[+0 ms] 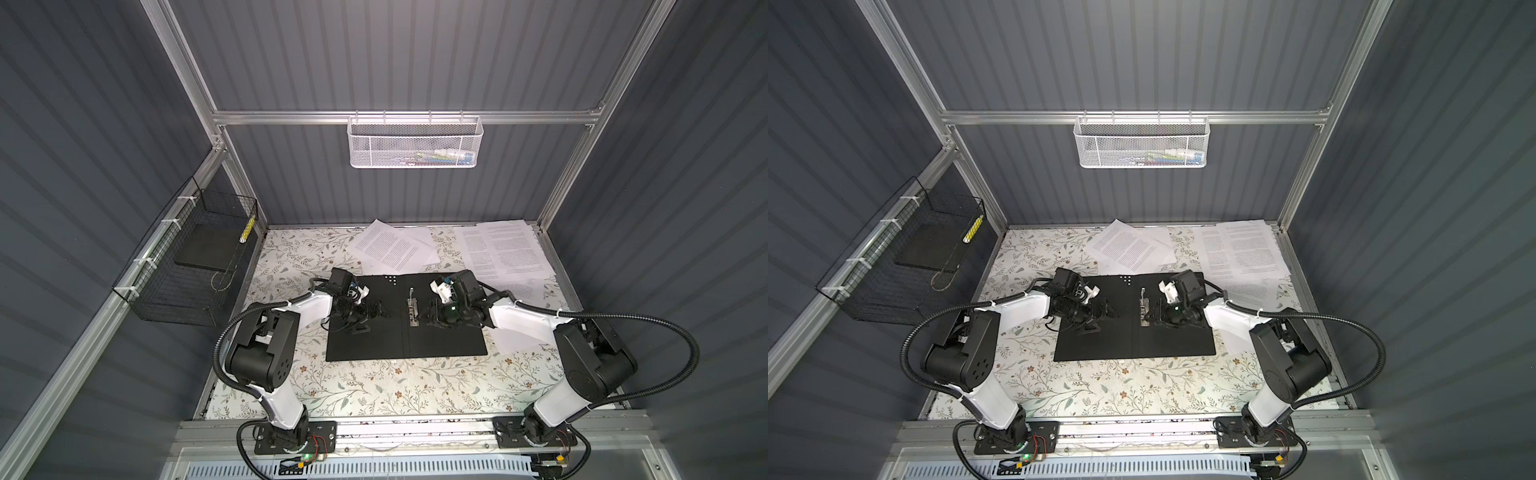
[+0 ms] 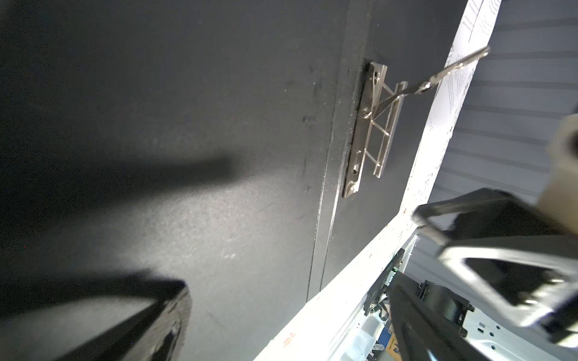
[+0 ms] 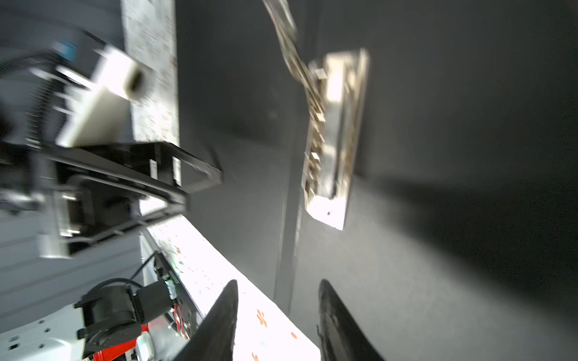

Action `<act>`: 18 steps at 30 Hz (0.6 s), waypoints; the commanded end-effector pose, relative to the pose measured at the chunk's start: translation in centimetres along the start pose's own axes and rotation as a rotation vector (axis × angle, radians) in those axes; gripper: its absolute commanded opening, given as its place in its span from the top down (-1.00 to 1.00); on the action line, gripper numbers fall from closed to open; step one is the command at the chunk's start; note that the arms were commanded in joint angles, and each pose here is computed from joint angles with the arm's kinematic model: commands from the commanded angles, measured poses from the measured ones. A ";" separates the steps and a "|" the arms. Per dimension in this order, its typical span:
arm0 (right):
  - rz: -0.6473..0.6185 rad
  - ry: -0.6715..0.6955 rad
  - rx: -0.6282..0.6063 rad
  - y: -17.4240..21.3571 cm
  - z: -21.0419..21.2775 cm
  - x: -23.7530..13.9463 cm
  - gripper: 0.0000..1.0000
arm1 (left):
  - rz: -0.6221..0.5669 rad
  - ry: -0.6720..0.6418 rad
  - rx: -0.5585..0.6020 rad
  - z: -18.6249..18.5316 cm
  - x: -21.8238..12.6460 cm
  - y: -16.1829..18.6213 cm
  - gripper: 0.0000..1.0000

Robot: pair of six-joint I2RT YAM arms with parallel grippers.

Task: Put the files into the folder

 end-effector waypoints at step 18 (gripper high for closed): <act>-0.254 0.342 0.152 2.3 -4.7 -8.7 -0.98 | -0.087 -0.305 0.336 -9.8 2.2 1.6 -0.65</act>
Point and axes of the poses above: each gripper's point midway between its finger pads, its own x axis out along the fingers, its own z axis along the line the jaws close on, y = z × x, the point moved 5 cm from there along -x, back along the fingers, and after that the axes turned 5 degrees about -x, right-handed, at the moved point
